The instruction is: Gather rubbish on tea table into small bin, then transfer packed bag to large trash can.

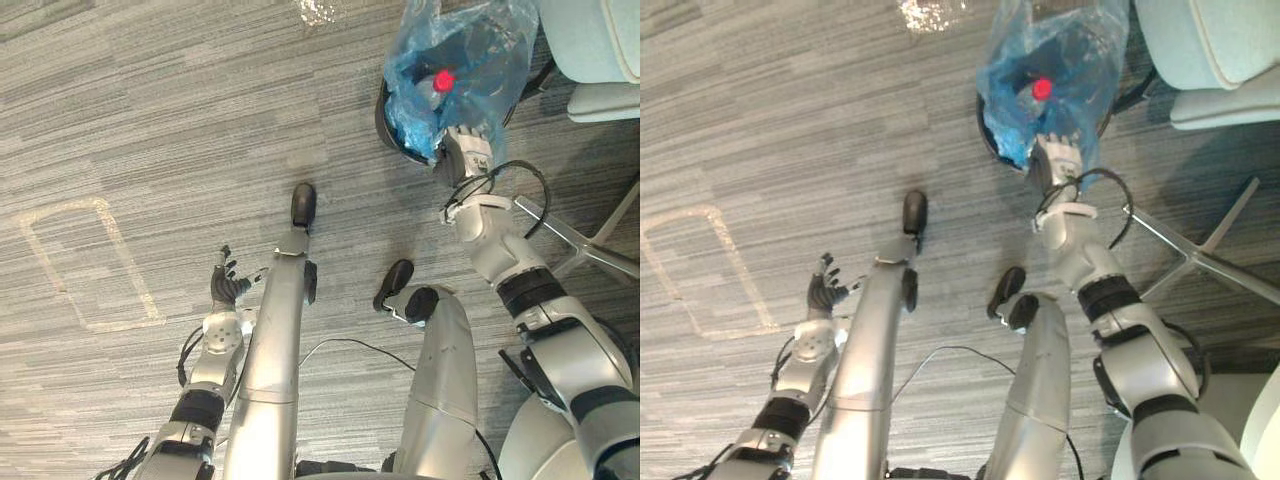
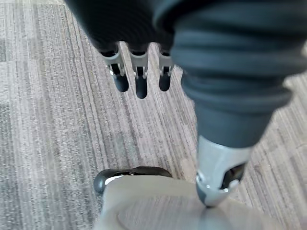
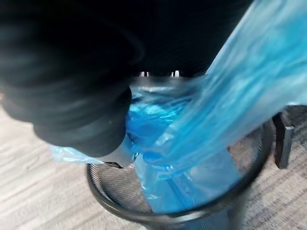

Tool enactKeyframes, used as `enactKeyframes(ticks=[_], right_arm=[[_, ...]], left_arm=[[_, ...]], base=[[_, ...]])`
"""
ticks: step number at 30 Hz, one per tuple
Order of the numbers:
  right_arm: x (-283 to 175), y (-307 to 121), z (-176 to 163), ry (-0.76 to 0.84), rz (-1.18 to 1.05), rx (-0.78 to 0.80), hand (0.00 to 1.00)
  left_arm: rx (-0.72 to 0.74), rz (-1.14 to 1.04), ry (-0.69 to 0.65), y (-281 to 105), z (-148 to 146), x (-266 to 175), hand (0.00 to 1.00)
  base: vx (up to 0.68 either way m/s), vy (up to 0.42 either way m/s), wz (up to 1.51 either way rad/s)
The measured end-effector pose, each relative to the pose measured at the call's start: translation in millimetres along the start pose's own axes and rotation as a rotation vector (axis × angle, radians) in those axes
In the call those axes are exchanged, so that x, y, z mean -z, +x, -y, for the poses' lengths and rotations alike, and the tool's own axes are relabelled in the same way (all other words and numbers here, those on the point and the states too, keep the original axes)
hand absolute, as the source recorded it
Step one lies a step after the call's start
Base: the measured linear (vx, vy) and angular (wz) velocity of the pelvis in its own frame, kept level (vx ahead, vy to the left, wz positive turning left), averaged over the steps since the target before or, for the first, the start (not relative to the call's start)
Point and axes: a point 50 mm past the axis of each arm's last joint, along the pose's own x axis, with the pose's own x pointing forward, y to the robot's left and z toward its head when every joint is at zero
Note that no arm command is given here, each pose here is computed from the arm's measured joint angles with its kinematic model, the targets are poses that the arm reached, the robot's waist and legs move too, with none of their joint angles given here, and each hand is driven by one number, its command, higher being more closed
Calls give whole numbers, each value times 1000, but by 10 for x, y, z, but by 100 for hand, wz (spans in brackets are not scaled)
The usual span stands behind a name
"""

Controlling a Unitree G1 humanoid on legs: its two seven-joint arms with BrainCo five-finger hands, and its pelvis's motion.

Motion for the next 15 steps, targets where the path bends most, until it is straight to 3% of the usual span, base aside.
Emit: enactKeyframes(ticks=[9,15], right_arm=[[-216,-386,-276,153,31,-28,100],[-364,-851,-556,293,7,-106,100]], left_arm=[[2,-31,25,-47,-18,78,0],[159,-126,35,-305,352,330,0]], base=[[-19,-6,4],[74,-8,-7]])
